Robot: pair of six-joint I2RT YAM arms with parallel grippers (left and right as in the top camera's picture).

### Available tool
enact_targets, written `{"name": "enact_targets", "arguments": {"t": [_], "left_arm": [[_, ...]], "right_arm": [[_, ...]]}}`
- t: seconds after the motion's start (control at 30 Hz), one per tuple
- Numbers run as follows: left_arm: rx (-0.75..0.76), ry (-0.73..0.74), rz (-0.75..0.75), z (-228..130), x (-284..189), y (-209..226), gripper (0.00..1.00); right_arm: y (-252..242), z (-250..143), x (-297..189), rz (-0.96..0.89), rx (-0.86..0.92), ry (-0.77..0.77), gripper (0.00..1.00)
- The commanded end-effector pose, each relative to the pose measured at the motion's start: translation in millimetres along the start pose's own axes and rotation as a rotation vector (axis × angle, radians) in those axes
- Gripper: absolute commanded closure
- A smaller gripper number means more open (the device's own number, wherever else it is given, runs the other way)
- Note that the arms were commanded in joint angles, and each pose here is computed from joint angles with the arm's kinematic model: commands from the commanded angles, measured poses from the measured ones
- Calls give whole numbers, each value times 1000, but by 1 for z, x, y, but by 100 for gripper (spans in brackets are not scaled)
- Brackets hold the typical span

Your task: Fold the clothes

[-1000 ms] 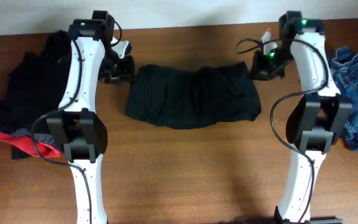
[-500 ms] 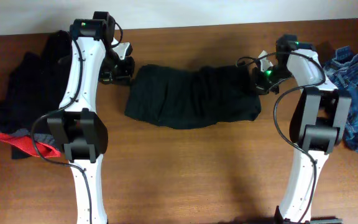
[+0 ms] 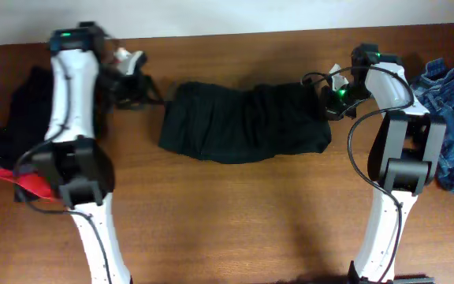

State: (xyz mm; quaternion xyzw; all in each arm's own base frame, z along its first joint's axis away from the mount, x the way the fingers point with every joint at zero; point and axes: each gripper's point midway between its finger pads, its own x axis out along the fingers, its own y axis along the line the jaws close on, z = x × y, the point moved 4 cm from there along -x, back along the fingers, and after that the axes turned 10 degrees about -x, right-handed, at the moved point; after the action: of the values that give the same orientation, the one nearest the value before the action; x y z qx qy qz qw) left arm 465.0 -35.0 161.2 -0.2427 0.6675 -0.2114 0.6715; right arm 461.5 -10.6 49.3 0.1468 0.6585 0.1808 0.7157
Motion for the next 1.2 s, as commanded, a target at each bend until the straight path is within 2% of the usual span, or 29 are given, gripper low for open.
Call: {"name": "enact_targets", "arguments": {"t": [0.0,0.13,0.23,0.73,0.9,0.93,1.0,1.03,1.07,1.17], "left_arm": [[85,-26,-200,-4,-8,-2,28],[128,51,-242,-17,38,9,25],[130,52,-312,-20,62,13,25],[160,56,-329,-34,107,36,23],[204,34,-375,-31,116,25,24],[216,29,-388,-30,118,21,30],[239,24,-412,-28,121,13,59],[245,25,-414,-28,123,10,81],[237,26,-413,-28,124,9,99],[184,15,-411,-24,120,14,99]], "right_arm": [[-1,1,-6,-19,-14,-15,96],[-1,0,-6,-19,-13,-13,96],[0,-1,-6,-18,-11,-9,96],[0,-3,-6,-15,-5,3,96],[0,-3,-6,-15,-4,3,96],[0,-3,-6,-15,-4,4,96],[0,-4,-6,-15,-4,4,96],[0,-4,-6,-15,-3,5,96],[0,-4,-6,-14,-3,5,96],[0,-5,-6,-13,0,10,96]]}}
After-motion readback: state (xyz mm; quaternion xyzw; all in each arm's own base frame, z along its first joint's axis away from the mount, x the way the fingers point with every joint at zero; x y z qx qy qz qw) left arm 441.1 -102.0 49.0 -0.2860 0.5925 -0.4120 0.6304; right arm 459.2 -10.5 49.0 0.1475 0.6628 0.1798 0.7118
